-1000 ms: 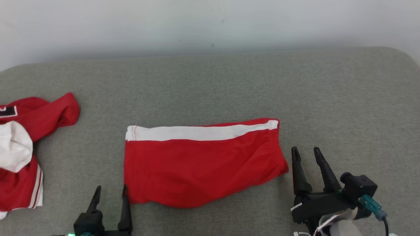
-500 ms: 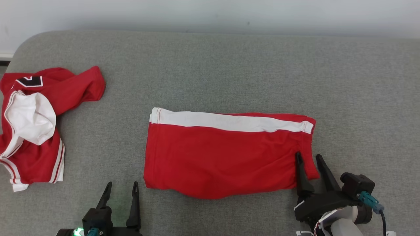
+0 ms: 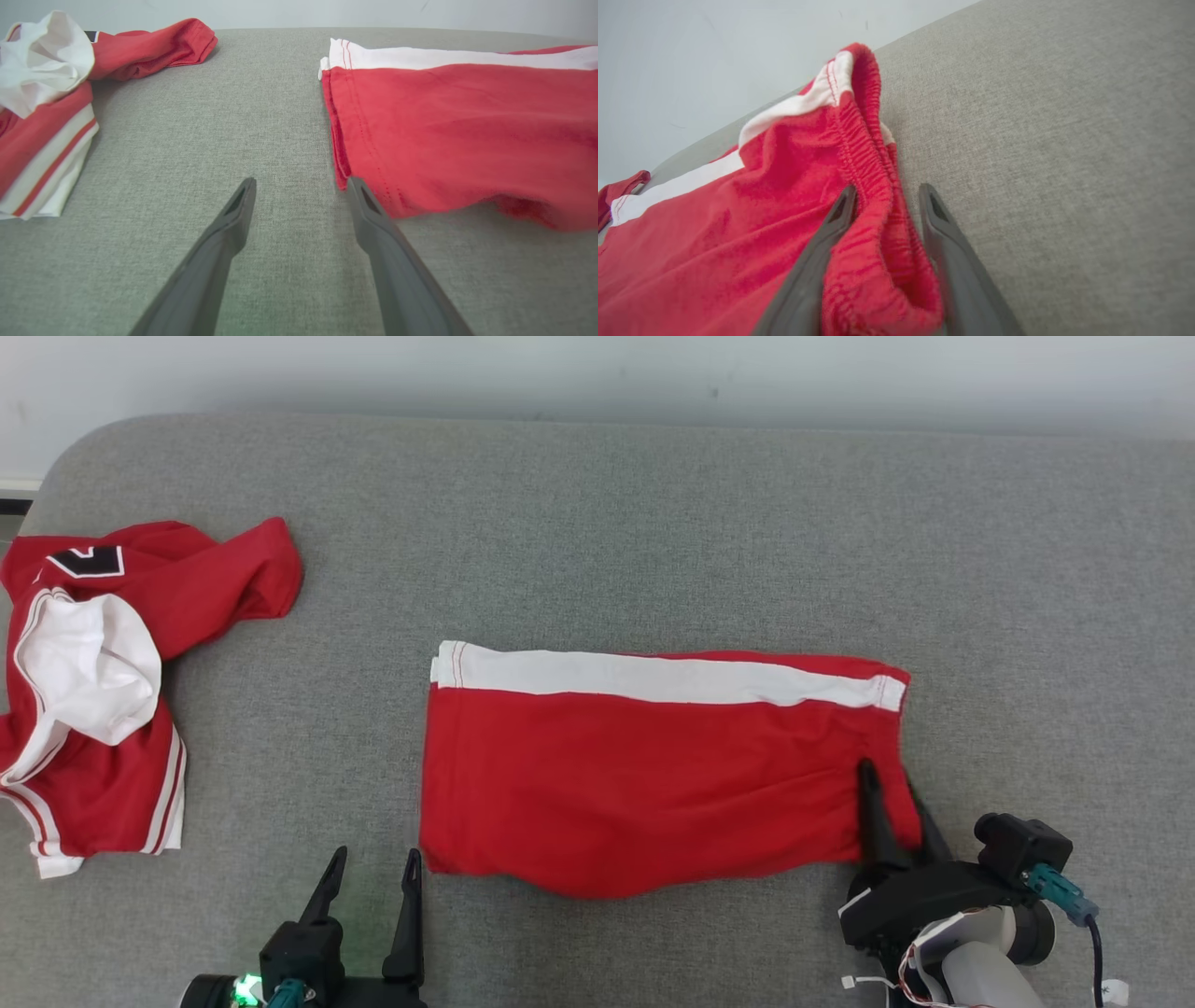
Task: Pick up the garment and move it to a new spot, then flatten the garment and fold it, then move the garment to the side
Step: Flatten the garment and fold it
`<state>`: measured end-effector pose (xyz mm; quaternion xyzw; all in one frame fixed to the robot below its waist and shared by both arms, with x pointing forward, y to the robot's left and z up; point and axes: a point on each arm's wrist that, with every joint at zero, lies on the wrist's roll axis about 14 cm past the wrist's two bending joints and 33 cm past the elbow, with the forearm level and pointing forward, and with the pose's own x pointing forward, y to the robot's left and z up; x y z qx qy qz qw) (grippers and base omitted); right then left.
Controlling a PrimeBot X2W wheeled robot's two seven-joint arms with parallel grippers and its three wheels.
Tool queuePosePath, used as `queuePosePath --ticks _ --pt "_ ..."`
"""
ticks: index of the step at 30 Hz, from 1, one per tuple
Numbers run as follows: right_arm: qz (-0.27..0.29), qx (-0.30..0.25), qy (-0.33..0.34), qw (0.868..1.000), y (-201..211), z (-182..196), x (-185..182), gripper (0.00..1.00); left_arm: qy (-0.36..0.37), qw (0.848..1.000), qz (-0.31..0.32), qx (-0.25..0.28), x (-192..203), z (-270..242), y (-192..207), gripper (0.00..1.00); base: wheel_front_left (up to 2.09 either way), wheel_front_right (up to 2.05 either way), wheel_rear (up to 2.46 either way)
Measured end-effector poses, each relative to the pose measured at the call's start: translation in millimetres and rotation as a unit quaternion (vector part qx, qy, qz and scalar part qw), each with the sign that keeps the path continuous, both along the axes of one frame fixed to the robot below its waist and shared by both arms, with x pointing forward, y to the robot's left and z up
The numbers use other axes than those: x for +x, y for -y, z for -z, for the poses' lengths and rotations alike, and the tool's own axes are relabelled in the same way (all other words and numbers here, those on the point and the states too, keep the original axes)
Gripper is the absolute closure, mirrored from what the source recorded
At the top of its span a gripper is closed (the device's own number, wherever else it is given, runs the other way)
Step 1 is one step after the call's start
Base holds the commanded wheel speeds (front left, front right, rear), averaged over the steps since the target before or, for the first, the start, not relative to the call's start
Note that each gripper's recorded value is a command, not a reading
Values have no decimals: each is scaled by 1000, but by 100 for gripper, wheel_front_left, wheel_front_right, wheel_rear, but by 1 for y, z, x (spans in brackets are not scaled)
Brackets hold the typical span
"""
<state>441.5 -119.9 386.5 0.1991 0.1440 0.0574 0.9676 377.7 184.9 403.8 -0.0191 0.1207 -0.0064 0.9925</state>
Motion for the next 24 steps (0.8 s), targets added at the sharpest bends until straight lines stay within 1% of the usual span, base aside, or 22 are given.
queuePosePath --ticks 2,9,13,16,20,24 --pt "2 1 0 1000 1 0 0 100 1 1000 1 0 0 0 1 0 0 0 0" --pt "35 10 6 999 19 -8 -7 100 2 1000 7 -1 -2 -2 4 0 0 0 0" --pt "61 10 18 998 37 -17 -12 100 9 1000 19 -3 0 -6 12 0 0 0 0" --pt "72 0 40 997 51 -31 -13 100 12 1000 28 -6 1 -8 18 0 0 0 0" --pt "63 -6 84 994 49 -60 -9 100 13 999 41 -9 1 -9 27 0 0 0 0" --pt "28 1 132 991 26 -91 -5 100 14 998 52 -14 1 -9 35 0 0 0 0"
